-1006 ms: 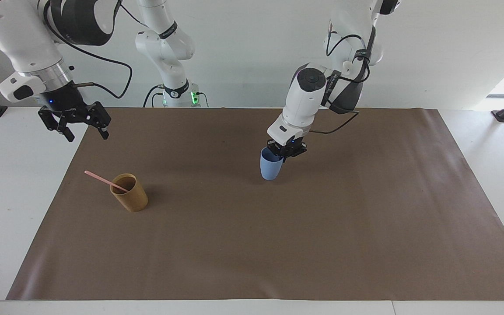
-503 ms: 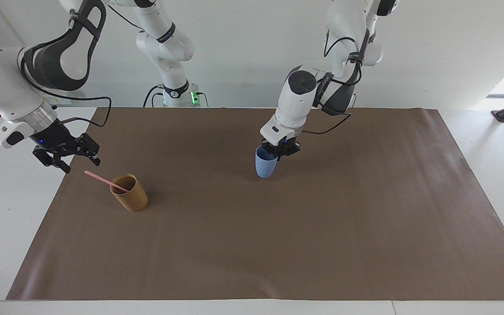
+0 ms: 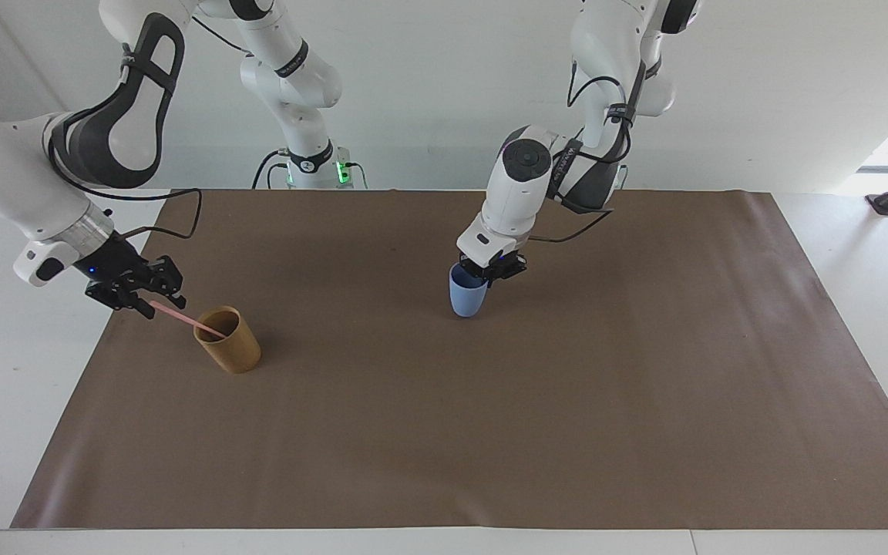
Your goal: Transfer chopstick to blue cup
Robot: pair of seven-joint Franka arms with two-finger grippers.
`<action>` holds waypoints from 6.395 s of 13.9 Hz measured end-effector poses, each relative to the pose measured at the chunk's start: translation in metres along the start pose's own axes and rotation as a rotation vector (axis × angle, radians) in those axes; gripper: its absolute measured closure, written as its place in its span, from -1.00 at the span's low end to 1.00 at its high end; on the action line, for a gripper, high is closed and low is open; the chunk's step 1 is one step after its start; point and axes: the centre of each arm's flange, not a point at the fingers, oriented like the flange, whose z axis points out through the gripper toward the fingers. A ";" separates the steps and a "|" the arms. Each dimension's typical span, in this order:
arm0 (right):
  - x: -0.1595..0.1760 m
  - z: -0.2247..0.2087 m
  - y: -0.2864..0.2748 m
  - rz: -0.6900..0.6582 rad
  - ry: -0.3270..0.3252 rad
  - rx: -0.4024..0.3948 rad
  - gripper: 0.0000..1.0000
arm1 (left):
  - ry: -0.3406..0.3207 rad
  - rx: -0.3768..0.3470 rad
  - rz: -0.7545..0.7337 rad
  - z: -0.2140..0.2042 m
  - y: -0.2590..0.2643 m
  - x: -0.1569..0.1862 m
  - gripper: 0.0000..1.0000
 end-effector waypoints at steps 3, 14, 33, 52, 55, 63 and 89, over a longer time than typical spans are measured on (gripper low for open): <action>0.000 0.000 -0.001 0.004 0.001 0.012 0.28 | 0.005 -0.005 0.002 0.006 0.010 -0.004 0.89; 0.002 -0.003 -0.005 0.035 0.049 0.079 0.82 | -0.023 0.003 0.005 0.019 0.017 -0.019 0.68; 0.006 -0.112 -0.263 -0.044 0.044 -0.198 0.82 | 0.015 0.084 0.031 -0.170 -0.247 0.029 -1.00; -0.036 0.018 -0.527 -0.134 0.011 -0.147 0.82 | 0.010 0.080 0.066 -0.298 -0.345 -0.007 -1.00; -0.035 0.039 -0.524 -0.135 0.042 -0.135 0.82 | 0.010 0.080 0.068 -0.297 -0.342 -0.007 -1.00; -0.037 0.069 -0.516 -0.163 0.005 -0.148 0.64 | 0.009 0.080 0.070 -0.297 -0.341 -0.007 -1.00; 0.004 -0.111 -0.250 0.355 0.025 -0.224 -1.00 | 0.009 0.079 0.063 -0.297 -0.345 -0.007 -1.00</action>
